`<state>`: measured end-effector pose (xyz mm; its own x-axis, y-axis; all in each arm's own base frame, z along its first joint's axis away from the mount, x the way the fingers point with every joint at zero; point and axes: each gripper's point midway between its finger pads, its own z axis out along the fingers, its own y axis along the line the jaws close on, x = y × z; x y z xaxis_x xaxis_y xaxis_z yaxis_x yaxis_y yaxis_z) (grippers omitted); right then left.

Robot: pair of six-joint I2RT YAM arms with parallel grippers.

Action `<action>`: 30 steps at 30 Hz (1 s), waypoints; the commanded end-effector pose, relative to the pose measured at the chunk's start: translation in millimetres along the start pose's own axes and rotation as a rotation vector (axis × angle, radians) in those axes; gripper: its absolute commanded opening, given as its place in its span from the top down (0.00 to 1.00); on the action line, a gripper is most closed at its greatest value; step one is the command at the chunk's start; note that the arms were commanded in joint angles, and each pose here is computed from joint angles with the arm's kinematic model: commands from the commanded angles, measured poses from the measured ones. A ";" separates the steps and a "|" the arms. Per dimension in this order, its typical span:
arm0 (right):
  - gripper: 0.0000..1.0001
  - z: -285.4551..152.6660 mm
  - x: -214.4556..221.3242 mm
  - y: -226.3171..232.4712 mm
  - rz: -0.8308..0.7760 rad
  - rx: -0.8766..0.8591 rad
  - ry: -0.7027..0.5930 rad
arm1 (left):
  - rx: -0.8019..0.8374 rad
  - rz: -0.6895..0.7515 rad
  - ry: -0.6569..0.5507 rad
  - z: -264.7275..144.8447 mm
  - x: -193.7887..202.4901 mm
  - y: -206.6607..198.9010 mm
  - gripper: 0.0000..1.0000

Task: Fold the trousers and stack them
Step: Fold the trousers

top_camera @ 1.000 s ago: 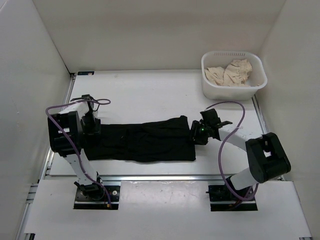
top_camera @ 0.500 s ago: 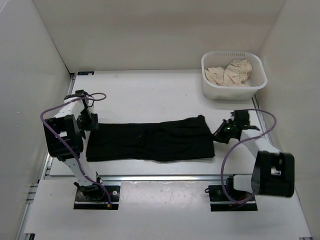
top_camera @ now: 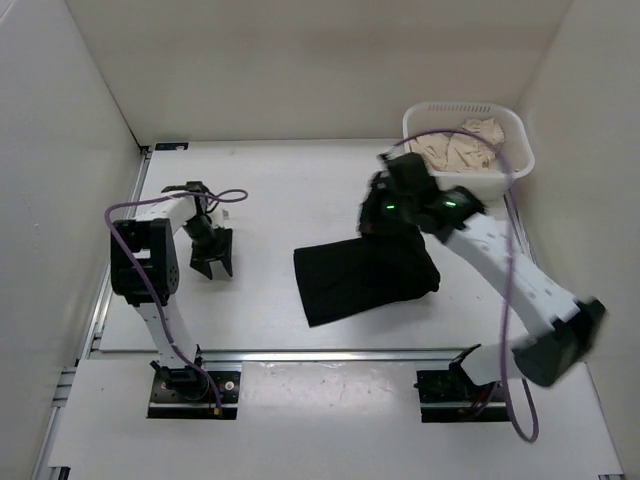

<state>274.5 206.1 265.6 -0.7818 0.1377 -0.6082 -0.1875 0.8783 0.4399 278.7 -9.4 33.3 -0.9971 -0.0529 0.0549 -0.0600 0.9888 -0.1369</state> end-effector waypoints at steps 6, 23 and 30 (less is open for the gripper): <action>1.00 112.7 120.0 95.5 -0.282 0.120 0.447 | 0.191 0.108 0.096 20.2 -6.2 -69.4 0.33; 0.58 121.8 191.8 116.4 -0.689 0.066 0.632 | 0.116 0.063 0.088 25.1 -18.3 -41.7 0.33; 0.28 47.4 139.8 167.0 -1.018 -0.073 0.280 | 0.097 0.085 0.027 0.9 -28.0 -45.0 0.33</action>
<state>158.5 404.0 127.6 -0.5232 -0.7970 -0.3017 -0.8284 0.5587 -0.0393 286.4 -55.6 18.6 -0.9840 0.0216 0.1769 -0.0258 0.9650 -0.2611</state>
